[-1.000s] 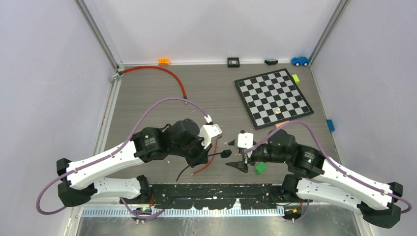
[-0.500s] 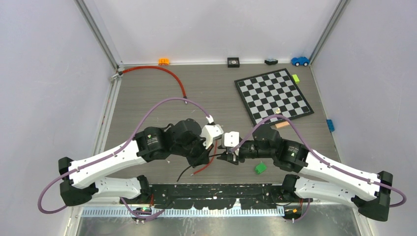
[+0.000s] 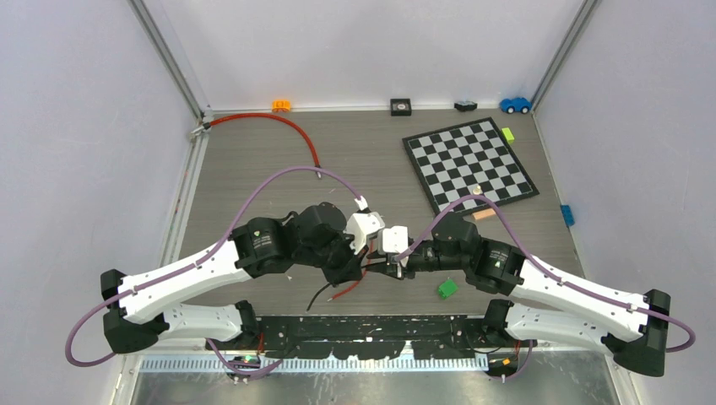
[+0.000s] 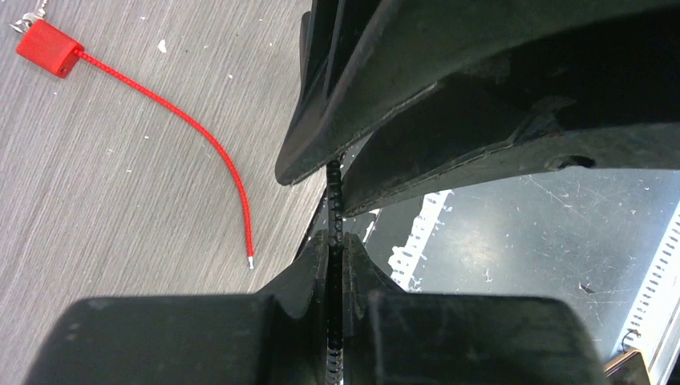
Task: Lock with the key
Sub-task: Pick up the lock from the center of the board.
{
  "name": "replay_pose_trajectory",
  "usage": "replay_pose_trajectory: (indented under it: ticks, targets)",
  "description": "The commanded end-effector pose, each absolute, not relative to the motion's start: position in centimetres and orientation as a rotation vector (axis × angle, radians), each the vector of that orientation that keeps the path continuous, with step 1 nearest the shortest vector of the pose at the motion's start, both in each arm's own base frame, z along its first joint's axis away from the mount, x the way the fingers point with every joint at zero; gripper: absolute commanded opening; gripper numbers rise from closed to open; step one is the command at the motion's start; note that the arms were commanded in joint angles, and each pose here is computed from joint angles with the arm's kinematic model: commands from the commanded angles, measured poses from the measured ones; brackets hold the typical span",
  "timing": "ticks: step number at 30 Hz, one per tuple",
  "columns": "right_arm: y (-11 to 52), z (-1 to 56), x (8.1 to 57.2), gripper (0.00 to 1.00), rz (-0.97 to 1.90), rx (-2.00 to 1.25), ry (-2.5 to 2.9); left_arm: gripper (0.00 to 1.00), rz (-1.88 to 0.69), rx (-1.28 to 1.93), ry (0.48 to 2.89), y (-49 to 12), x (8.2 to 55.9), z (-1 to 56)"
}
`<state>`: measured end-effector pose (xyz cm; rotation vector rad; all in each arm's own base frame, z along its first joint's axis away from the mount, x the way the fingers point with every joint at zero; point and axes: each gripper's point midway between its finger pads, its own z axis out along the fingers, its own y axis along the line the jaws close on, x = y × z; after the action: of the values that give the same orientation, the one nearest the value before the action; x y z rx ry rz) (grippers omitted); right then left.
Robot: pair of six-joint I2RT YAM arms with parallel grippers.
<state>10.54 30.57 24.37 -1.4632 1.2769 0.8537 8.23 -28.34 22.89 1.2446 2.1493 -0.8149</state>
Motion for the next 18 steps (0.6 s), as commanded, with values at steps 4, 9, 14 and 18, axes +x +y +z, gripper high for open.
replay_pose_trajectory:
  ticks: [4,9,14,18]
  targets:
    - [31.2,25.9,10.3,0.33,0.857,-1.461,1.193,0.00,-0.934,1.169,2.021,-30.5,8.7,26.5]
    - [31.3,26.1,10.3,0.27,0.846,-1.458,1.184,0.00,-0.986,1.135,1.992,-31.1,8.6,27.2]
    - [31.1,26.5,10.1,0.01,0.849,-1.455,1.168,0.09,-1.000,1.122,2.000,-31.3,8.6,27.2]
    - [30.2,26.3,10.7,0.01,0.792,-1.435,1.191,0.40,-1.010,1.113,1.972,-30.8,8.4,28.2]
